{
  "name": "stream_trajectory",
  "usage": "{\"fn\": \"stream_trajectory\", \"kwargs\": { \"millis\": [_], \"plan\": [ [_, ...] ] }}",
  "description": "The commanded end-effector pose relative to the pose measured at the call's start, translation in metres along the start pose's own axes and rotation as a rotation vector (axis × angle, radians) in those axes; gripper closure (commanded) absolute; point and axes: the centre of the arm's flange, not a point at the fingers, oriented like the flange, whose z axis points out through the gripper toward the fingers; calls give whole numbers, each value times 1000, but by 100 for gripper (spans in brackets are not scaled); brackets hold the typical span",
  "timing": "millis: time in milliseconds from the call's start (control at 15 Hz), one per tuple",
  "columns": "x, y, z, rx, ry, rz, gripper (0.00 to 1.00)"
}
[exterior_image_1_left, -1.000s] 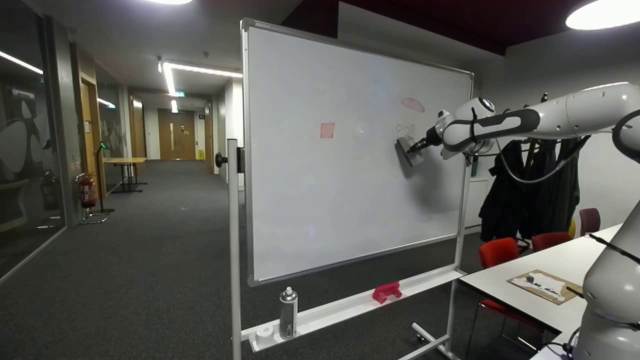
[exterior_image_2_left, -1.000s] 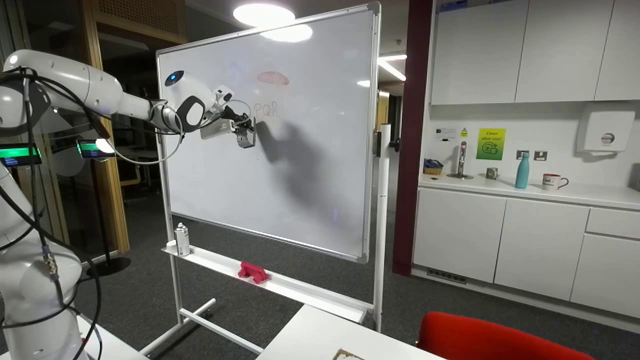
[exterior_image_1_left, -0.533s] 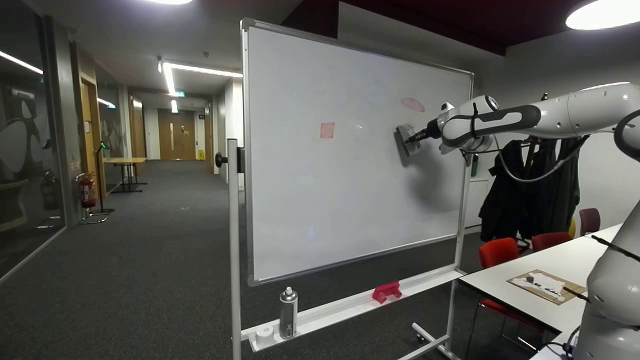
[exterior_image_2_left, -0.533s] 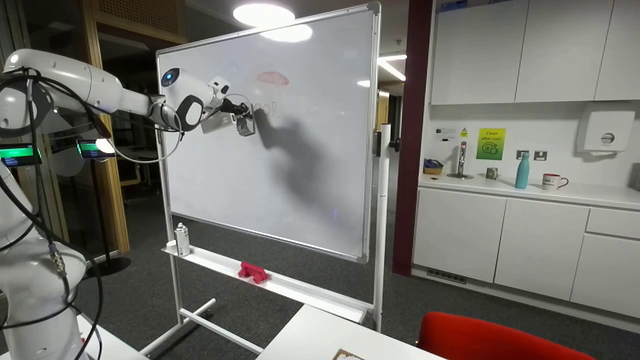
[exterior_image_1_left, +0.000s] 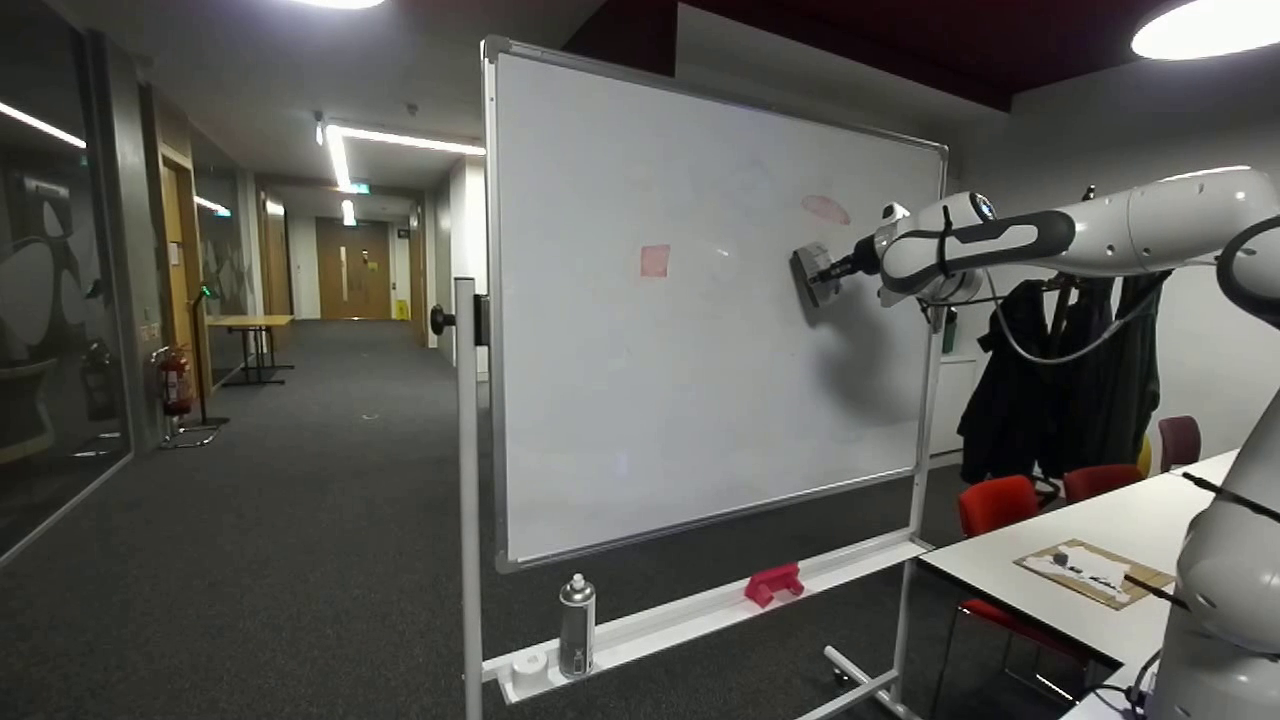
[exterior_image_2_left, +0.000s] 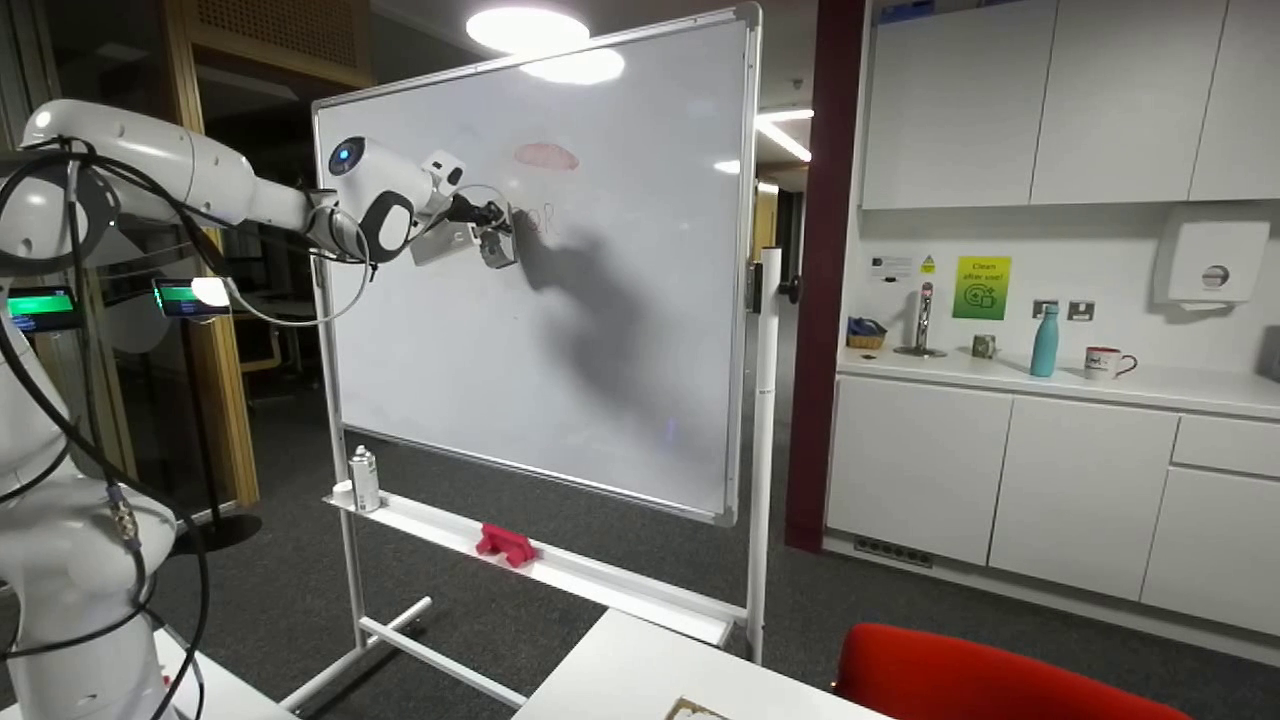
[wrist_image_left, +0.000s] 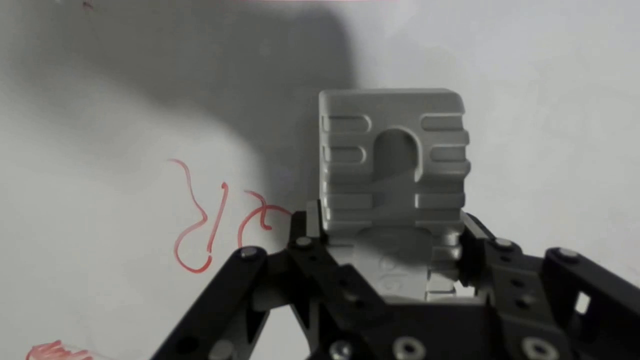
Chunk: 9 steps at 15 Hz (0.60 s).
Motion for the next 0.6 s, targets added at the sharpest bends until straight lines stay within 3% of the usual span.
{"fn": "stream_trajectory", "kwargs": {
  "millis": [0,67,533],
  "plan": [
    [0,0,0,0,0,0,40],
    [0,0,0,0,0,0,65],
    [-1,0,25,10,125,-28,65]
  ]
}}
